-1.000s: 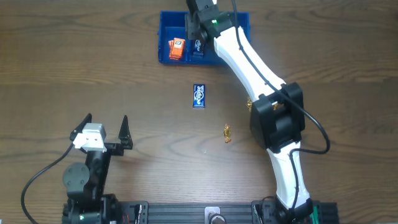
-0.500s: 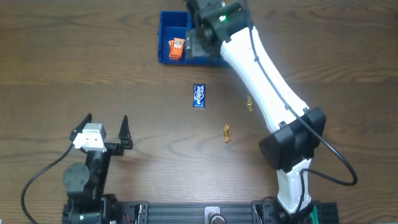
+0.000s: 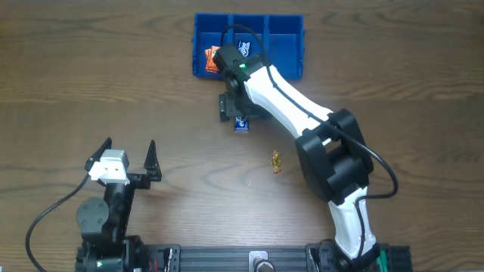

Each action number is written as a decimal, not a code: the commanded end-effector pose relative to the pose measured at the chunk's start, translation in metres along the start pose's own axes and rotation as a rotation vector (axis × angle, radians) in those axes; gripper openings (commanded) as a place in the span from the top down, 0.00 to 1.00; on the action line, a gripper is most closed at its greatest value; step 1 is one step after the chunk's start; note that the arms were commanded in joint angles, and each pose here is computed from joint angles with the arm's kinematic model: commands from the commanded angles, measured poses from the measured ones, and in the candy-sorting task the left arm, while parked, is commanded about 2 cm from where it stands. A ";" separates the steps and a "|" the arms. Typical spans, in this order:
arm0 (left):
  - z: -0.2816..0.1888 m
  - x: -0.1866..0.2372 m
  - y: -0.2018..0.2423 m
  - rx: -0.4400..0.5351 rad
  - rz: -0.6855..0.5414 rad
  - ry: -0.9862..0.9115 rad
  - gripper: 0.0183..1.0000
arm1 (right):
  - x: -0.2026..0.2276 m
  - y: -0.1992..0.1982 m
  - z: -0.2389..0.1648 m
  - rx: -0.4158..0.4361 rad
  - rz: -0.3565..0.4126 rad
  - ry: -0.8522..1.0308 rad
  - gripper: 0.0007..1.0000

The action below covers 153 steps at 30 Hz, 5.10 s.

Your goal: Sort Candies Into Trays

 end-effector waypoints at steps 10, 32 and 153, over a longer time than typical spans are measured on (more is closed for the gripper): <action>0.001 0.015 -0.001 0.009 0.006 0.044 0.00 | 0.001 0.002 0.034 0.026 0.058 0.029 0.24; 0.001 0.015 -0.001 0.009 0.006 0.044 0.00 | -0.014 0.018 -0.045 -0.065 0.052 -0.156 0.83; 0.001 0.015 -0.001 0.009 0.006 0.044 0.00 | 0.115 -0.103 0.031 0.106 0.048 0.049 0.36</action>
Point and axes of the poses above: each gripper's point midway between its finger pads, its own z axis out along the fingers, its own y axis along the line the jaws close on, x = y × z, the point moved 2 cm from there along -z, back along the fingers, and after that the axes turned 7 degrees about z, right-handed, at the moved point
